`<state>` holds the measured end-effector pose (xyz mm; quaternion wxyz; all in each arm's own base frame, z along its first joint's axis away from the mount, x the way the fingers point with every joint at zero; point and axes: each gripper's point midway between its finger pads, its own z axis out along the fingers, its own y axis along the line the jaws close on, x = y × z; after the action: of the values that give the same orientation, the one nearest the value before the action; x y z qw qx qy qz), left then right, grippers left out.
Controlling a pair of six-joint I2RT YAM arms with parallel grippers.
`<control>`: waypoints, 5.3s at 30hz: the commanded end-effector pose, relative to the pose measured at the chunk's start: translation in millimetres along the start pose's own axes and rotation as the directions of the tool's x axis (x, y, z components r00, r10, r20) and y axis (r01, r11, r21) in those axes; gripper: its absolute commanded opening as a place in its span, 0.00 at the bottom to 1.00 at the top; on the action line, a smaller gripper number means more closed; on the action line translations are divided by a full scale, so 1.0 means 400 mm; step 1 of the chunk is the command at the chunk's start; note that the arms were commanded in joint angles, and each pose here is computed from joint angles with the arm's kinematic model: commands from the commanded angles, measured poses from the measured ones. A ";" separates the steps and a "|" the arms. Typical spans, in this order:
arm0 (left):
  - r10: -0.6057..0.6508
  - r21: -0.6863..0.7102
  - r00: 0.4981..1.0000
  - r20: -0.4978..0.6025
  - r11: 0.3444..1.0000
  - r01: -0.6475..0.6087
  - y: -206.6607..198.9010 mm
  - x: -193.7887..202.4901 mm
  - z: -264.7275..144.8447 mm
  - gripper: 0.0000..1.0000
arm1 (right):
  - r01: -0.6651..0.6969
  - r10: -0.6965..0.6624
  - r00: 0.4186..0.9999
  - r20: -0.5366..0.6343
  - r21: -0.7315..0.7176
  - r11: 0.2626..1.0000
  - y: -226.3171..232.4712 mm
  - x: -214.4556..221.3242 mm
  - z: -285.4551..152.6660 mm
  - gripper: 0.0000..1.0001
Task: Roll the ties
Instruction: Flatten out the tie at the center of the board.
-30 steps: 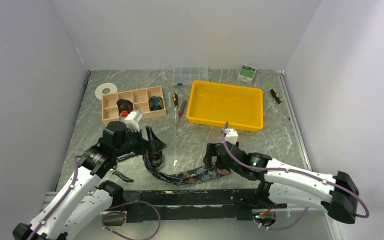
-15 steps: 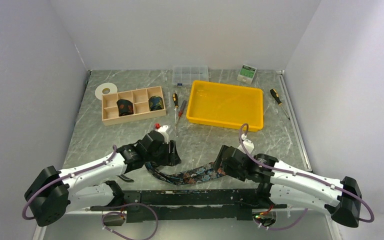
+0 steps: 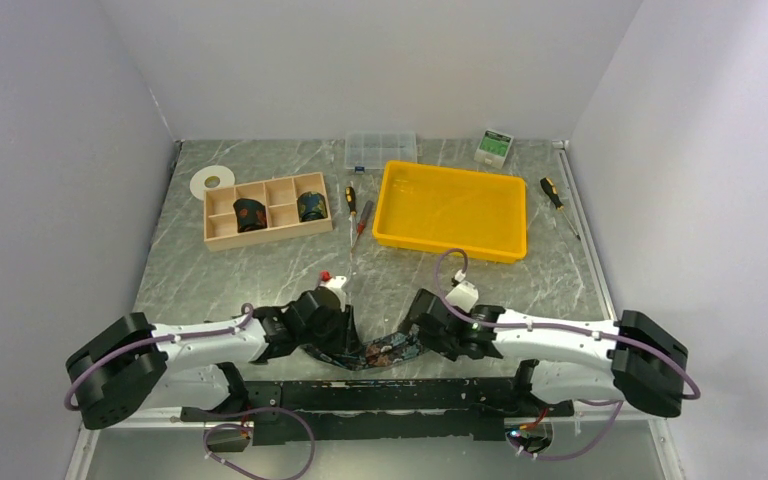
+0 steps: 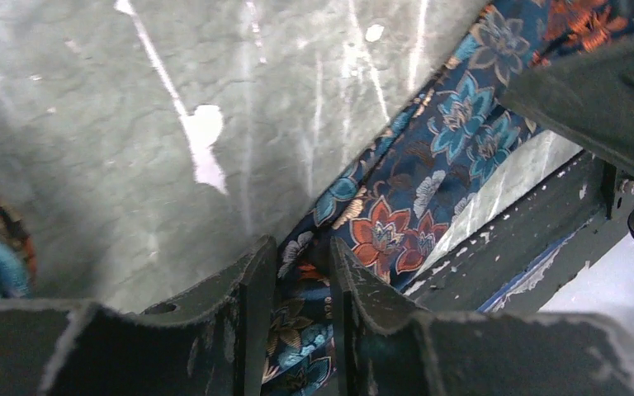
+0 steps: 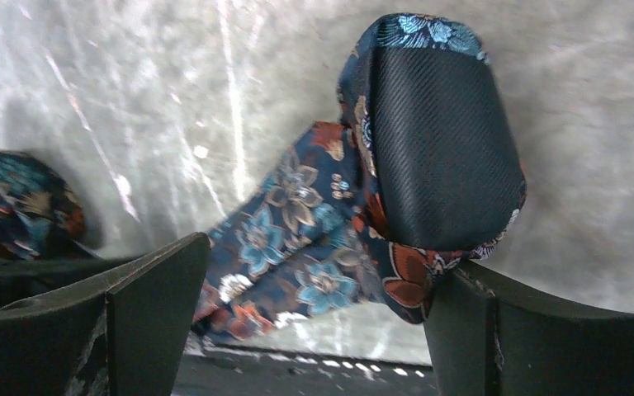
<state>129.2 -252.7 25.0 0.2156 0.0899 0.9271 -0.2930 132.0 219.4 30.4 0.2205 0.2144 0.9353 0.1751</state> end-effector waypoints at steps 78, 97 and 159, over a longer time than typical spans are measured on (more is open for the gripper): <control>-0.145 0.032 0.295 0.944 0.933 0.357 0.201 -0.368 -1.045 0.93 | 0.659 0.265 0.553 0.790 -0.609 0.441 0.865 -0.573 -1.173 0.00; -0.186 0.129 0.027 0.982 0.769 0.627 0.423 -0.264 -1.140 0.92 | 0.419 0.552 0.645 0.529 -0.848 0.323 1.205 -0.359 -1.146 0.00; 0.078 -0.250 0.851 0.520 0.966 0.064 0.037 -0.351 -0.216 0.94 | 0.045 0.030 0.788 0.615 -0.106 0.993 0.039 -0.649 -0.356 1.00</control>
<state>224.9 -187.7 132.1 0.4680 -0.0409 0.8701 -0.1492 245.3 -19.0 237.5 0.5124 0.4726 0.7168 -0.0179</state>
